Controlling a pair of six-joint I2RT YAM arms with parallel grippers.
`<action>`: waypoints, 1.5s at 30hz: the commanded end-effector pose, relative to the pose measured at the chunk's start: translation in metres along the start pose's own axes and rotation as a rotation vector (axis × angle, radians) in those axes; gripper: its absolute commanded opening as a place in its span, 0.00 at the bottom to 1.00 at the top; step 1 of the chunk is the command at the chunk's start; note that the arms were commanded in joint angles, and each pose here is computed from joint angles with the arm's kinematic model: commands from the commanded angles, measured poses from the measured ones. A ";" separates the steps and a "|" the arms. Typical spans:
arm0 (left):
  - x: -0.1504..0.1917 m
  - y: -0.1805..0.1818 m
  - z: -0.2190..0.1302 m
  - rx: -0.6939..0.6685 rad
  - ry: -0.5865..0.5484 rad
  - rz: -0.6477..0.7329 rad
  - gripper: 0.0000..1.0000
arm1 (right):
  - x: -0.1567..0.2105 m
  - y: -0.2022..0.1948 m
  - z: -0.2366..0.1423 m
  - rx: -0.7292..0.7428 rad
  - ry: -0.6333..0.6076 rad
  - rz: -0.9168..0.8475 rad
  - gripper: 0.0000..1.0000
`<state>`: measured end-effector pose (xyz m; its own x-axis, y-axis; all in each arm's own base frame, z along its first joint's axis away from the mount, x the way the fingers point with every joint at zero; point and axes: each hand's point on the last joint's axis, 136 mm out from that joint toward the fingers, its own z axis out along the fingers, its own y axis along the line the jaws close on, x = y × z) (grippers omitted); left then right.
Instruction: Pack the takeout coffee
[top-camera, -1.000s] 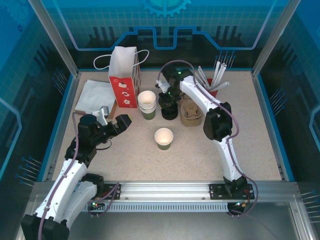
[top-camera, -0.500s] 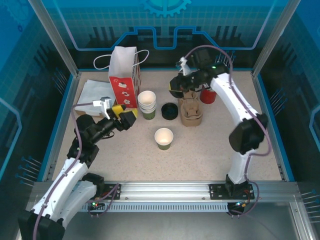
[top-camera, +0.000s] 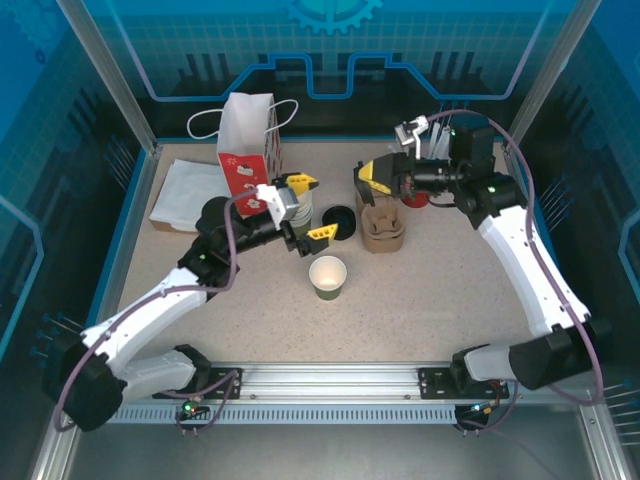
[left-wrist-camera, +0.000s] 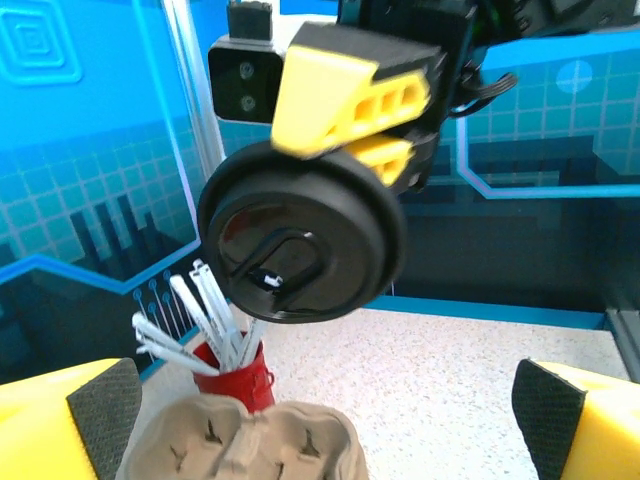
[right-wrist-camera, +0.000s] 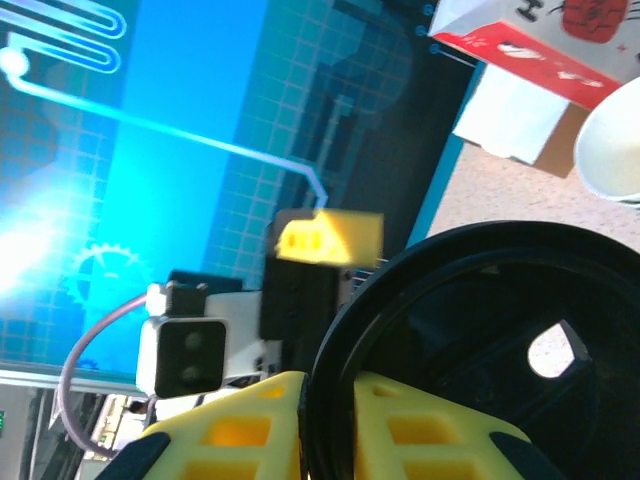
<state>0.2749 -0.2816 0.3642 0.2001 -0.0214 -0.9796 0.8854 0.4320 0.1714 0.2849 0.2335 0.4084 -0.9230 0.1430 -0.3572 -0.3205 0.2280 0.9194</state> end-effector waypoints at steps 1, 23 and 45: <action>-0.032 -0.014 0.020 0.082 -0.103 0.169 0.99 | 0.008 0.025 -0.012 -0.073 -0.006 0.019 0.17; -0.041 -0.024 0.055 0.140 -0.136 0.197 0.86 | 0.030 0.039 -0.010 -0.115 -0.016 0.045 0.17; -0.024 -0.027 0.041 0.125 -0.018 0.228 0.72 | 0.042 0.012 -0.008 0.006 0.001 0.043 0.35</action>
<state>0.2742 -0.3355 0.3764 0.3622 0.0201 -0.9319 0.8821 0.3156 0.3497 0.2489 0.2378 0.4065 -0.9445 0.1621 -0.2857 -0.2548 0.1877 0.9486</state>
